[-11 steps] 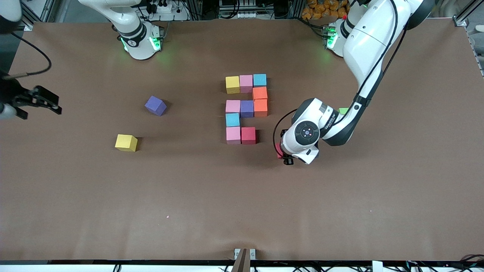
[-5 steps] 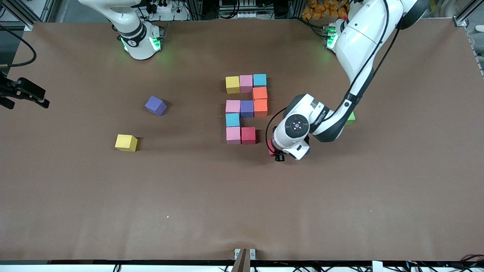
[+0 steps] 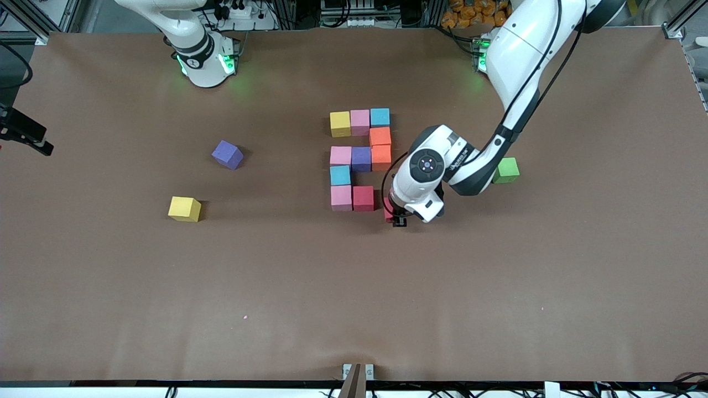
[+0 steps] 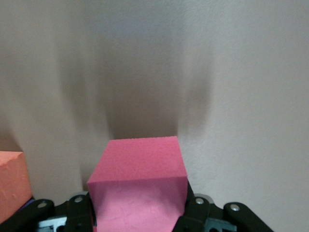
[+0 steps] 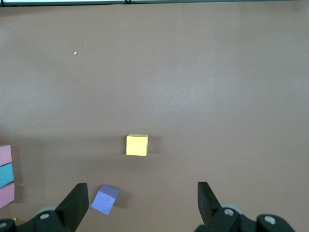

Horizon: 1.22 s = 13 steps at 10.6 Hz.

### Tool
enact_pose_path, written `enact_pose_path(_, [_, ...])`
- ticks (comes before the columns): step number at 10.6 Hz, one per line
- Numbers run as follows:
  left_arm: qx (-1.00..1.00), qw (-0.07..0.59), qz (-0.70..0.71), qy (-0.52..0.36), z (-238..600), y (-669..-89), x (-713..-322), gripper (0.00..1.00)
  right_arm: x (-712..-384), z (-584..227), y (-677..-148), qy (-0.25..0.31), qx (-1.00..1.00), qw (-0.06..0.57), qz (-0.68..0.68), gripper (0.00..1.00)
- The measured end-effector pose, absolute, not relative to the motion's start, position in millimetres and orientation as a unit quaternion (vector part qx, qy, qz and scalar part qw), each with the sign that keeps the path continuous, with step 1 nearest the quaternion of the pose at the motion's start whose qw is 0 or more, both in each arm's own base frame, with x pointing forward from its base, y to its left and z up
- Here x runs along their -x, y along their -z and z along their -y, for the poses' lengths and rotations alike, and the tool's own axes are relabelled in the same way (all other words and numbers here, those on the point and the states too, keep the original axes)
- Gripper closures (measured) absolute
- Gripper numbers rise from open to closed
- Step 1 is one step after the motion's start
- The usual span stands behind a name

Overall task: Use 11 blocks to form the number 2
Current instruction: 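Lower the red cube at the figure's base end with the left gripper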

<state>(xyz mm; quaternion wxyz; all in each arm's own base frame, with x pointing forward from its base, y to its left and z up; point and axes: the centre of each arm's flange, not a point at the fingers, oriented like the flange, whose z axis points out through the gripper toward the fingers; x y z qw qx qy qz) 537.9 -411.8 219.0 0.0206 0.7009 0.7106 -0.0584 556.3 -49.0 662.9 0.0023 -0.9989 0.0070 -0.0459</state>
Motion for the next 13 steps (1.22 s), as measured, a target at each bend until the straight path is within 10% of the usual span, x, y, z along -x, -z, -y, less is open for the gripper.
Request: enact_pose_path(13, [-0.720, 0.013, -0.692, 0.049, 425, -207, -516, 0.39, -561, 39, -656, 0.037, 0.999, 0.003, 0.002, 0.00])
